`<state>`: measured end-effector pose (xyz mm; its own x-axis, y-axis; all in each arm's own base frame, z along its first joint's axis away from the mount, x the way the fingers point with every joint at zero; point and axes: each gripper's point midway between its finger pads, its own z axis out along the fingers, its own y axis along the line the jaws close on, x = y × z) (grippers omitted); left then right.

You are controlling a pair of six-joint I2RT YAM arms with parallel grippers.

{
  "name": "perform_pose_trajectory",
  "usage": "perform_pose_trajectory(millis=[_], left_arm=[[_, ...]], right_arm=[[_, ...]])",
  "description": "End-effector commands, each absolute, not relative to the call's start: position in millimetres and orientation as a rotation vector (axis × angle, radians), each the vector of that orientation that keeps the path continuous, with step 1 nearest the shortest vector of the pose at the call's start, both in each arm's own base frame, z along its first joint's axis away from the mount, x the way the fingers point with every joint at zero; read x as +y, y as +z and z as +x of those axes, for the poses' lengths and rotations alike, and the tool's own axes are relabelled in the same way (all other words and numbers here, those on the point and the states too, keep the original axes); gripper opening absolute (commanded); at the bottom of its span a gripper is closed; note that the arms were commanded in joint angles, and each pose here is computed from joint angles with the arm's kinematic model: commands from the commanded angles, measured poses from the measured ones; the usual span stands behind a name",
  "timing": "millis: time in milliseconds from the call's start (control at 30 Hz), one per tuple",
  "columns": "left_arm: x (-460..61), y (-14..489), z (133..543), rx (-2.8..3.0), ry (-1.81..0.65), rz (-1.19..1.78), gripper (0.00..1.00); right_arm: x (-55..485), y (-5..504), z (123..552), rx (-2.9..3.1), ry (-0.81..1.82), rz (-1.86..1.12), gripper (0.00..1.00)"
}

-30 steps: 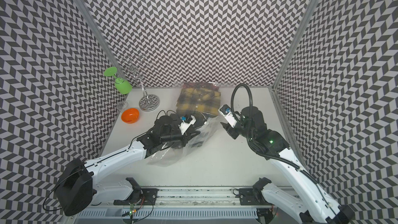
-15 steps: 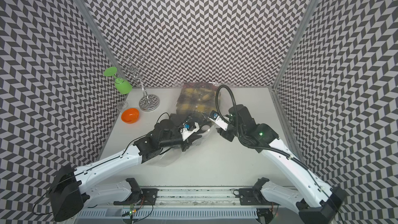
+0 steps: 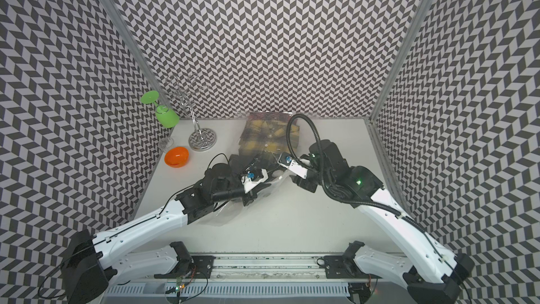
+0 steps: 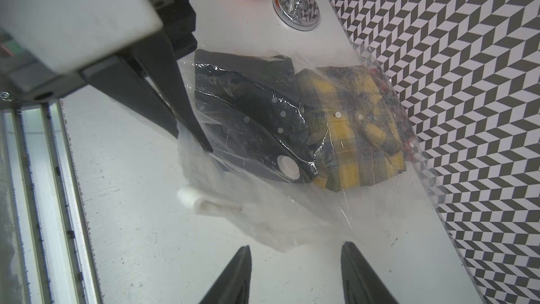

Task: Place the folded shirt into the vacuum bag
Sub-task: Adjust the vacuum bag at the center of the board.

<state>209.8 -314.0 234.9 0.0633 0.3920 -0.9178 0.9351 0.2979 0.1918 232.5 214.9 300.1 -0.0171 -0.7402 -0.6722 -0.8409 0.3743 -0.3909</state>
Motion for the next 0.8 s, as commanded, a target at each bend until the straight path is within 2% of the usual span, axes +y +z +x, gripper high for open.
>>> perform_pose_trajectory(millis=[0, 133, 367, 433, 567, 767], left_arm=[[-319, 239, 201, 1.471, -0.671, 1.309, 0.00], [-320, 239, 200, 1.474, -0.674, 1.310, 0.00], [-320, 239, 200, 1.471, -0.669, 1.310, 0.00], [-319, 241, 201, 1.466, -0.667, 1.305, 0.00], [-319, 242, 202, 1.465, -0.660, 1.300, 0.00], [-318, 245, 206, 1.475, -0.634, 1.286, 0.00]], right_arm=[[230, 303, 230, 1.686, 0.154, -1.487, 0.51], [236, 295, 229, 1.704, 0.162, -1.527, 0.48], [243, 299, 223, 1.681, 0.193, -1.550, 0.36], [245, 301, 219, 1.673, 0.201, -1.566, 0.35], [249, 301, 211, 1.657, 0.235, -1.599, 0.25], [253, 299, 200, 1.634, 0.270, -1.642, 0.20]])
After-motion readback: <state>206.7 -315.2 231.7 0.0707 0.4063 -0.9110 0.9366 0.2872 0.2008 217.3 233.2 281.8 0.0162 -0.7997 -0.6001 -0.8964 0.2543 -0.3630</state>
